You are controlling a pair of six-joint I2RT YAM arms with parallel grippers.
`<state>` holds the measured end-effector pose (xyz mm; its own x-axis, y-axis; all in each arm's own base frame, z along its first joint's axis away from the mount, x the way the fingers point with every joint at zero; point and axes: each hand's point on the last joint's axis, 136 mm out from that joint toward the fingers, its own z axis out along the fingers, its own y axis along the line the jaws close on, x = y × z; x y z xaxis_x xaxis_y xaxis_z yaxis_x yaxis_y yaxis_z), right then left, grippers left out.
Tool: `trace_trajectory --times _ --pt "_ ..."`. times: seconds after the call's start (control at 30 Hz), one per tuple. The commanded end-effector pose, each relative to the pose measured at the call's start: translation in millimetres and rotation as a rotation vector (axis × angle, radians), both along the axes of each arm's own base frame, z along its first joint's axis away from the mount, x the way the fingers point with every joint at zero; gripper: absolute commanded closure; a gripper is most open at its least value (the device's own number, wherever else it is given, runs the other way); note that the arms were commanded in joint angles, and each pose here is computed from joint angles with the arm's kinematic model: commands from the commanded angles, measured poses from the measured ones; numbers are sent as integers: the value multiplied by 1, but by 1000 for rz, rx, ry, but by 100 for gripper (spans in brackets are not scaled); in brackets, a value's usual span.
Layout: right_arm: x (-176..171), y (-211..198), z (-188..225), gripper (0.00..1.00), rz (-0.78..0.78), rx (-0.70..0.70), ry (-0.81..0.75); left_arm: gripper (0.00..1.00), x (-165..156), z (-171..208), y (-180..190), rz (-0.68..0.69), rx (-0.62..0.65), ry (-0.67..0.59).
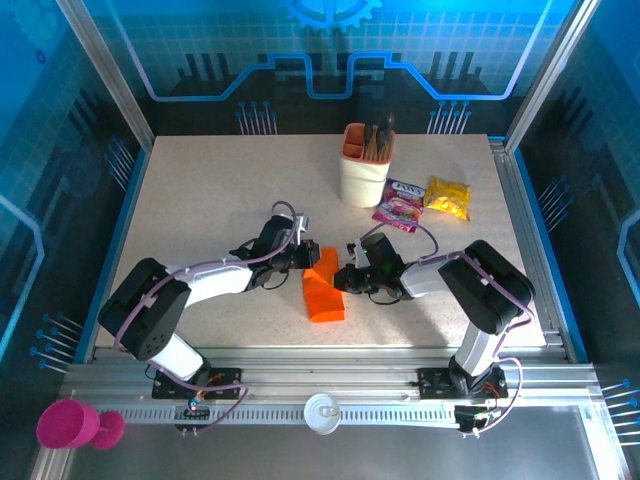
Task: Fold a paper plane with a square sheet of paper (pick it up from the middle)
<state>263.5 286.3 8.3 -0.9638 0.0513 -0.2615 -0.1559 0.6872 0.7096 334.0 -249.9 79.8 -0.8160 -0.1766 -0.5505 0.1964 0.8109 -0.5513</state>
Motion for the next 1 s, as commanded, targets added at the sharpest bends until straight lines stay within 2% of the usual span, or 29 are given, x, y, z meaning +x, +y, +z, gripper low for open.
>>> trace_trajectory --times 0.0,0.23,0.4,0.53,0.63,0.8,0.97 --pt "-36 -33 -74 100 -11 -216 152 93 2 -15 5 -8 32 33" --pt "-36 -33 -76 100 -9 -216 156 93 14 -39 16 31 74 57" --pt "-37 -33 -78 100 -7 -216 160 94 9 -66 25 48 97 100" --pt "-40 -35 -81 100 -6 -220 166 97 5 -72 27 53 88 109" --pt "-40 -36 -82 100 -6 -221 169 97 4 -60 26 48 71 90" --pt "-40 -37 -85 100 -8 -233 172 93 -4 -18 17 7 24 48" --pt "-40 -38 -87 100 -15 -238 176 91 -35 5 -2 -78 5 35"
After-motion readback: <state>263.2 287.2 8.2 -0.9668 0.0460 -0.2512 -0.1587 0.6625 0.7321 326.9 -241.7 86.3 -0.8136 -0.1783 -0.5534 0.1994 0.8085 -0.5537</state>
